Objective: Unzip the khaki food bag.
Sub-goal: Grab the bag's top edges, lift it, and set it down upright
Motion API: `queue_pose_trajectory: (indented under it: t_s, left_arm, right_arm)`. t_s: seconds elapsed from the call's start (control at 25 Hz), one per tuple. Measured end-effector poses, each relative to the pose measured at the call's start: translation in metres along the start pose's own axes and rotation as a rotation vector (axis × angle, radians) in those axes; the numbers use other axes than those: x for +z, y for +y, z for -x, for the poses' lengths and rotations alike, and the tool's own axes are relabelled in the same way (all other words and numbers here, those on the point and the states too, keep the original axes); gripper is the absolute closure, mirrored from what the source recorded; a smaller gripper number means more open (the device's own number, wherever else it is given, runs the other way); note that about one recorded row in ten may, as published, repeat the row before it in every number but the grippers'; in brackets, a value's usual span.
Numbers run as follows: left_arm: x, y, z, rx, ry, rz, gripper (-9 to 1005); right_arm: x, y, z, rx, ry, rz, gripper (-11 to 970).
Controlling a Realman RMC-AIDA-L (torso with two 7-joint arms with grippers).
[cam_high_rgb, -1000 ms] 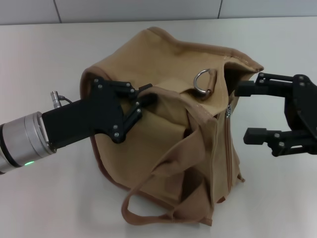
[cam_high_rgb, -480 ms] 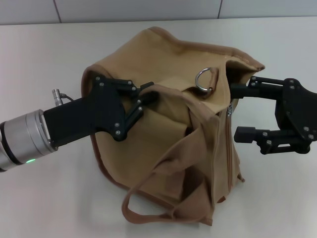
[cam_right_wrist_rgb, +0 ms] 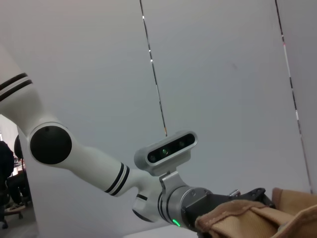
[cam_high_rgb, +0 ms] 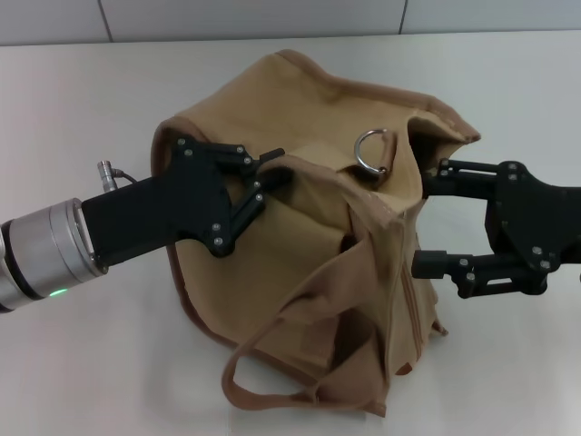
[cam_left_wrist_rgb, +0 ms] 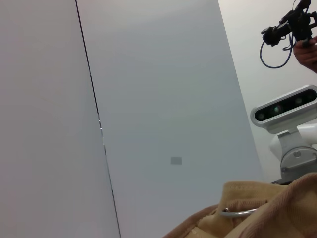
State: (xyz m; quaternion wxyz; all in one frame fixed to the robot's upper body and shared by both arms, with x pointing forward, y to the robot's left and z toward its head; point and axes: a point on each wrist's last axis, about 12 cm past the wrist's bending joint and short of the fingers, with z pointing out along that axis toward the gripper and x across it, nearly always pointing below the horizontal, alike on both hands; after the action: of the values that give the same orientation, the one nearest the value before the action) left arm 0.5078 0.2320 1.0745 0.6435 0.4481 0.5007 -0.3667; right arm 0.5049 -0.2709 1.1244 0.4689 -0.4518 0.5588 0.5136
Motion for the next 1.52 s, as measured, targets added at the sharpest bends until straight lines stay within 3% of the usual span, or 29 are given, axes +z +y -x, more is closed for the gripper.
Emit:
queue_pose_trajectory:
  t_s: [1.08, 1.52]
  left_arm:
    - [-0.001, 0.007, 0.002, 0.006, -0.017, 0.058, 917]
    - [0.000, 0.004, 0.000, -0.009, -0.015, 0.053, 914]
  right_arm:
    - [-0.029, 0.029, -0.028, 0.089, -0.016, -0.093, 199]
    - [-0.031, 0.020, -0.039, 0.063, -0.104, -0.246, 201]
